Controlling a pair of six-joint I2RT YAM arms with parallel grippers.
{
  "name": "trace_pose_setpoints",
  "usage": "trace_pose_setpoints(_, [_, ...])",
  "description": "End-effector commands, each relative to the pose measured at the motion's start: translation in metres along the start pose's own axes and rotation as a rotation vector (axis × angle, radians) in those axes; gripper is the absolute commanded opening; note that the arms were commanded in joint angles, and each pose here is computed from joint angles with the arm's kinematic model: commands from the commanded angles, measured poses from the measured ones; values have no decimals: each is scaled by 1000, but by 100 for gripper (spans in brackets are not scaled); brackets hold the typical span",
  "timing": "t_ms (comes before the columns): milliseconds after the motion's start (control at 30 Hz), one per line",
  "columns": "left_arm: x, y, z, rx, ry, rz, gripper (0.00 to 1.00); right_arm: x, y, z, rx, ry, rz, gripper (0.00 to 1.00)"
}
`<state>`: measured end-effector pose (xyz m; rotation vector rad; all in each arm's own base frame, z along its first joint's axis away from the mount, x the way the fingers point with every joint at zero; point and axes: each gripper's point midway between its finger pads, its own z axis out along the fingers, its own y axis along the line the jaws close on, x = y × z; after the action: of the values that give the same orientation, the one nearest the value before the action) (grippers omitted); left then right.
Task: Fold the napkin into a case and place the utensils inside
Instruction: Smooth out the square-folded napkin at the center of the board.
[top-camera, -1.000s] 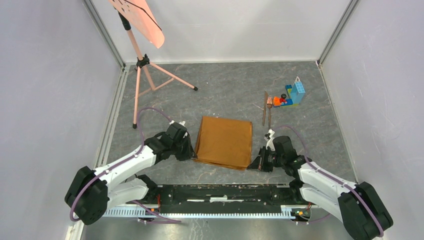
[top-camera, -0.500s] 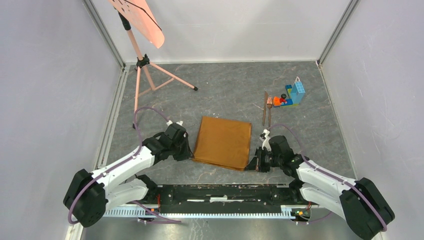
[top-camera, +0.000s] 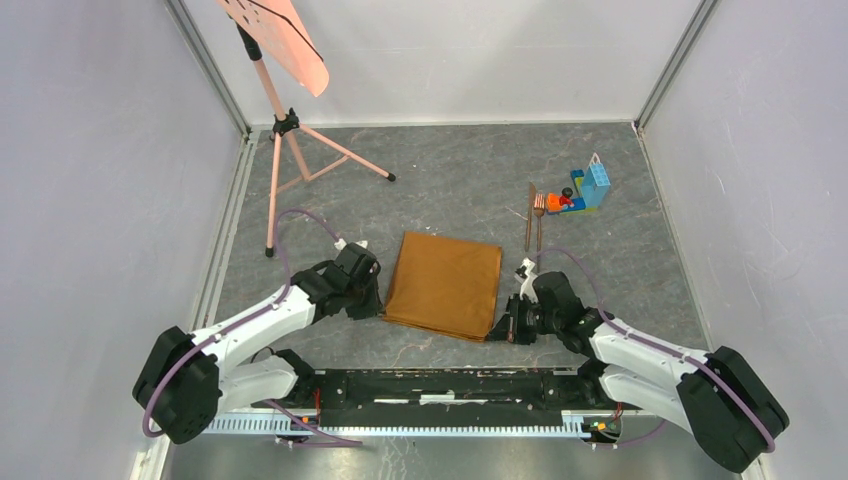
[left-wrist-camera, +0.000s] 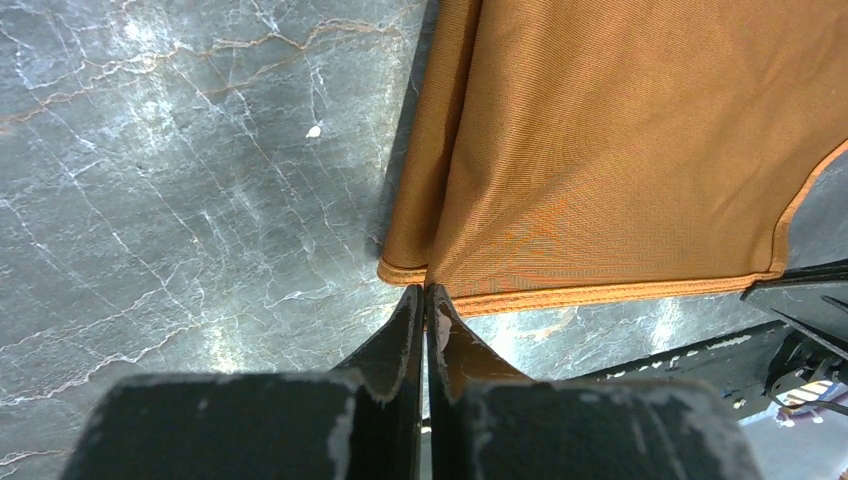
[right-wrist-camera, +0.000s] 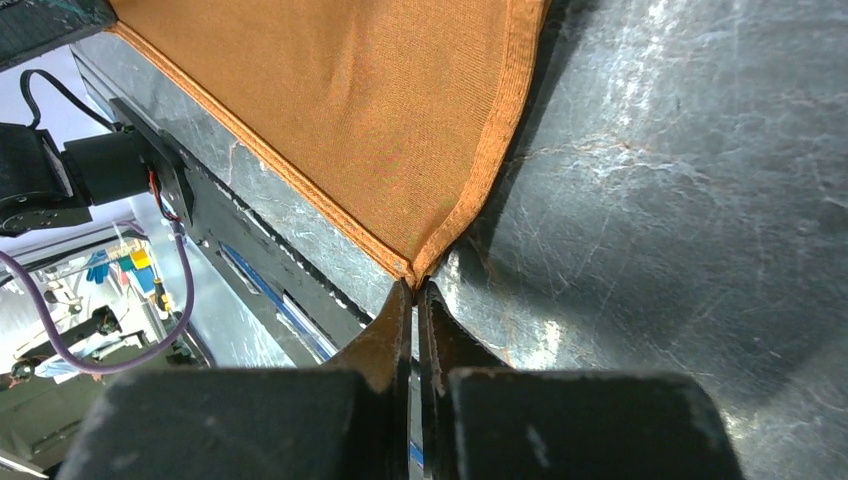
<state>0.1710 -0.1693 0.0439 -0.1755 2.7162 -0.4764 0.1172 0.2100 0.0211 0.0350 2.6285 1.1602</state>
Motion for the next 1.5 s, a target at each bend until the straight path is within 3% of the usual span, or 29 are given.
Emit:
trace_pose_setpoints(0, [-19,11,-6,-70,-72,50,4,-9,8,2,-4,-23,-21,0])
trace_pose_setpoints(333, [-22,31,7,-171,-73,71,7,-10,12,7,-27,-14,-56,0])
trace_pose_setpoints(667, [-25,35,13,-197,-61,88,6,-9,1,7,7,-15,-212,20])
trace_pose_setpoints(933, [-40,13,-13,-107,-114,100,14,-14,5,5,-3,-23,-301,21])
trace_pose_setpoints(1200, [-48,26,-6,-201,-103,141,15,-35,30,4,-55,-68,-389,21])
trace_pose_setpoints(1467, [-45,39,8,-251,-67,88,16,-57,59,7,-126,-114,-477,22])
